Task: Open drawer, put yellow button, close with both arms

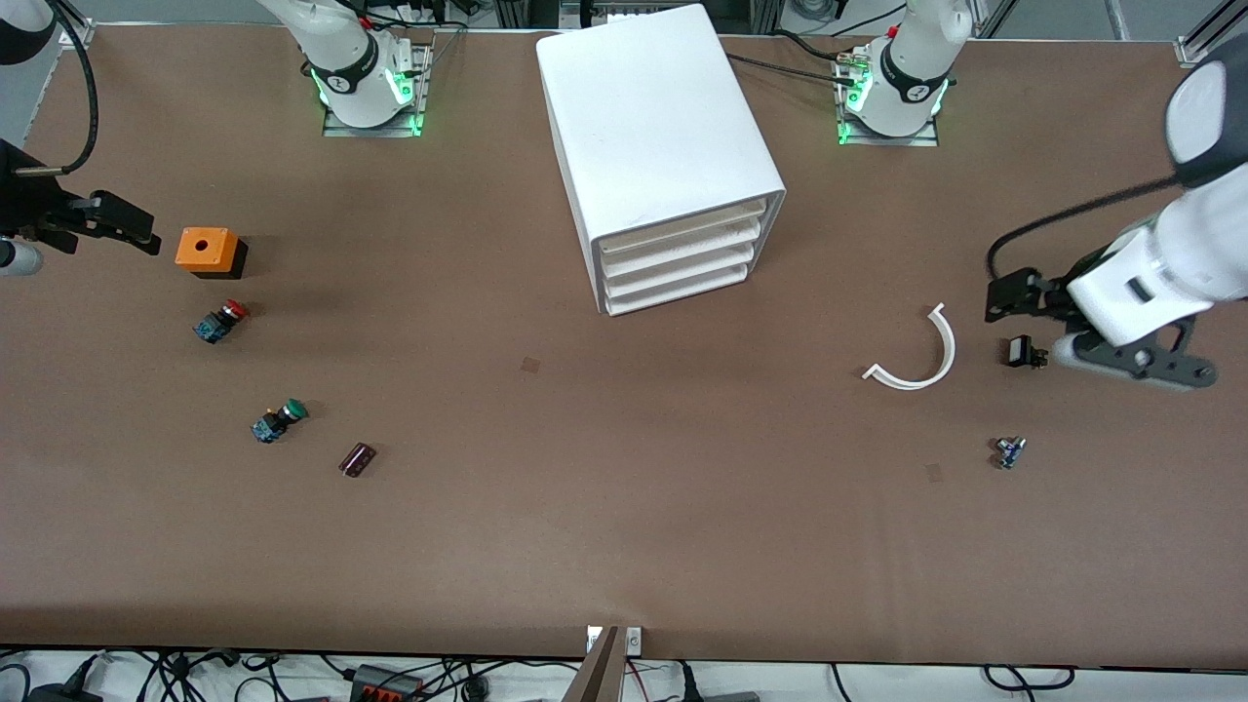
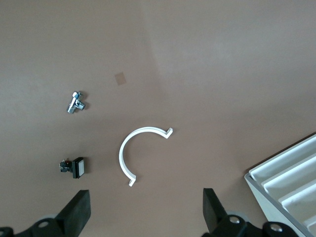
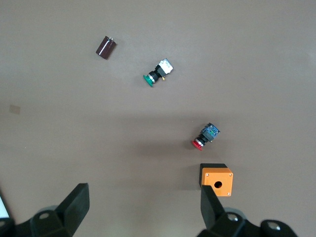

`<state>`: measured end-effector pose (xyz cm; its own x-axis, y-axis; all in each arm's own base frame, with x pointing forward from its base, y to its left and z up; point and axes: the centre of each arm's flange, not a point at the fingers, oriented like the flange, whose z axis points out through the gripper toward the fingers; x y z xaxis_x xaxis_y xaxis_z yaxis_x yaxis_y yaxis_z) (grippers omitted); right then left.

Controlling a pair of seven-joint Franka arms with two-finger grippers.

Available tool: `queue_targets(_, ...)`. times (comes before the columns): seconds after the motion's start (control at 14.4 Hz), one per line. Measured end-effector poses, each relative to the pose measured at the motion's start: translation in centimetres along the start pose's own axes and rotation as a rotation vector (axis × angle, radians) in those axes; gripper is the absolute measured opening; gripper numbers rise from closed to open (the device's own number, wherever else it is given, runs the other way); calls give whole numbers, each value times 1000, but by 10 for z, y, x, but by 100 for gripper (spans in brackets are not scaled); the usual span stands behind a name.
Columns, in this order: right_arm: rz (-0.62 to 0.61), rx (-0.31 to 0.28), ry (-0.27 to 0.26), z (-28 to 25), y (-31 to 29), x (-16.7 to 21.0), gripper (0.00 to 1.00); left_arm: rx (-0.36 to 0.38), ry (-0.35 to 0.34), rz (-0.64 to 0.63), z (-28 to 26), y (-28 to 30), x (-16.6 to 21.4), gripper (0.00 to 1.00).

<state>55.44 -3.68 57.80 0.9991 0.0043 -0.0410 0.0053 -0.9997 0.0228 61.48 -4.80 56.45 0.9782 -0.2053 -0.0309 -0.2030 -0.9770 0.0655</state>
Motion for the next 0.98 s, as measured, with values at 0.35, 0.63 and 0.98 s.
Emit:
queue_targets(0.35,0,0,9,-2,0,-1,100,29,109,23,-8,24,-25,100)
queue_targets(0.63,1,0,7,-2,0,-1,100,81,126,18,-13,7,-35,100)
queue_targets(0.98,1,0,5,0,0,-1,100,98,105,57,-18,31,-53,100)
